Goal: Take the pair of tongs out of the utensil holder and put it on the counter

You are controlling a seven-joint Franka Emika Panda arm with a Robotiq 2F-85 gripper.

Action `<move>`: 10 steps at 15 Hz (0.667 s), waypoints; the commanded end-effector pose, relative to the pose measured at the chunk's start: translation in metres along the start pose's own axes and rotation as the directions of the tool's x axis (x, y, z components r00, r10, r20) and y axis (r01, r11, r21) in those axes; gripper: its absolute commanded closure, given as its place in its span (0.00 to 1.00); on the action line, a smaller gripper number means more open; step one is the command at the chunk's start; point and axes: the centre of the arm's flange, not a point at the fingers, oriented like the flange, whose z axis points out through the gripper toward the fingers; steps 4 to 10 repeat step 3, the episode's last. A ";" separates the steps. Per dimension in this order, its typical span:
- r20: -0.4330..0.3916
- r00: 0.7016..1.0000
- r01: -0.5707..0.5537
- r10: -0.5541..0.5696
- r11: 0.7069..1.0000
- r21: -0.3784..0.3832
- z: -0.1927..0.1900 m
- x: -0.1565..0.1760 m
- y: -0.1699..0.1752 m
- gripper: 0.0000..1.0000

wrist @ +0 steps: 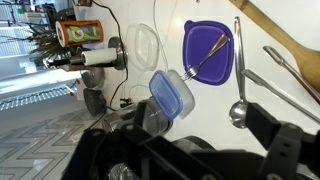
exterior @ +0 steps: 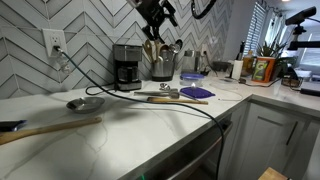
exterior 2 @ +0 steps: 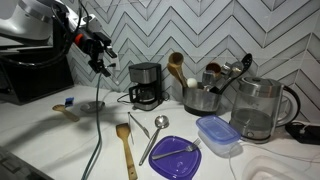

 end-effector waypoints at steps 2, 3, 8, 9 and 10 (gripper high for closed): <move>0.000 1.000 0.000 0.000 1.000 0.000 0.000 0.000 0.000 0.00; 0.000 1.000 0.000 0.000 1.000 0.000 0.000 0.000 0.000 0.00; 0.000 1.000 0.000 0.000 1.000 0.000 0.000 0.000 0.000 0.00; 0.000 1.000 0.000 0.000 1.000 0.000 0.000 0.000 0.000 0.00; 0.000 1.000 0.000 0.000 1.000 0.000 0.000 0.000 0.000 0.00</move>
